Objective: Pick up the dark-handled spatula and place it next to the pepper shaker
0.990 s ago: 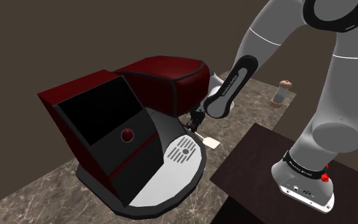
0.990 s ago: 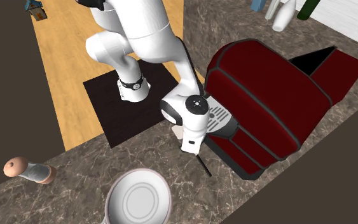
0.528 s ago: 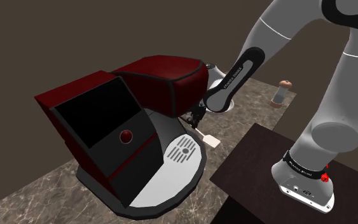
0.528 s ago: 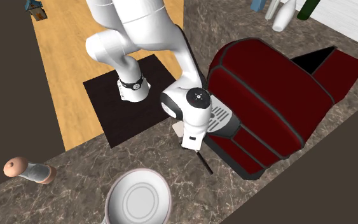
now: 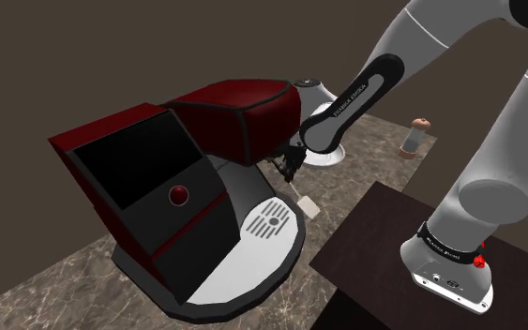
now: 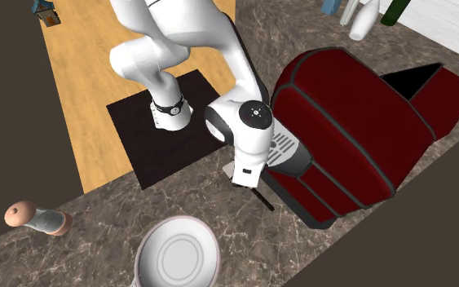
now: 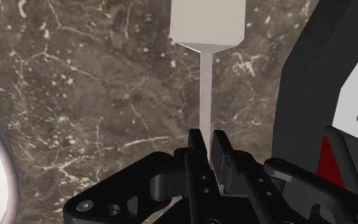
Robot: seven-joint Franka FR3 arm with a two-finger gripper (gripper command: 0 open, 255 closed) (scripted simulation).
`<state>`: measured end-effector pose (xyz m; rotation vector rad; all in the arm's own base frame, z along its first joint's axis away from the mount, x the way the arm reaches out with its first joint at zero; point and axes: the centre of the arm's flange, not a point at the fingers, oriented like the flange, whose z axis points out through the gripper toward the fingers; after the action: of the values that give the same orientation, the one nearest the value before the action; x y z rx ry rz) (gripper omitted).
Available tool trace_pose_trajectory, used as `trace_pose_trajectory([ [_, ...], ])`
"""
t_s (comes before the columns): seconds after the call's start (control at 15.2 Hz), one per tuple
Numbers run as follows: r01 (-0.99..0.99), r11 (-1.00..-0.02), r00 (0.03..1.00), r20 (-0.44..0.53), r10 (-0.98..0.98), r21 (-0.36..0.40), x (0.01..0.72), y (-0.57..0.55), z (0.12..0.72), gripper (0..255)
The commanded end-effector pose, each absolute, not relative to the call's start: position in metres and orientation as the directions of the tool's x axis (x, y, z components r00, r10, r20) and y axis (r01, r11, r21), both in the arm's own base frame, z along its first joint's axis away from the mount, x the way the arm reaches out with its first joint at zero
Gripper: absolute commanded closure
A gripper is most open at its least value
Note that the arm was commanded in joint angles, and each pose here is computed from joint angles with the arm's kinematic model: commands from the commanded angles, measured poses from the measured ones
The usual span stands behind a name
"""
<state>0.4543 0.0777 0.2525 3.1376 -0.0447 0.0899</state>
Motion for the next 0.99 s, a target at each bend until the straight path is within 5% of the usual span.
trace_pose_trajectory([
  [0.0,-0.025,-1.0,0.997,0.066,-0.025,0.0,0.457,0.08,0.267,255],
  [0.92,-0.025,-1.0,0.997,0.066,-0.025,0.0,0.457,0.08,0.341,255],
])
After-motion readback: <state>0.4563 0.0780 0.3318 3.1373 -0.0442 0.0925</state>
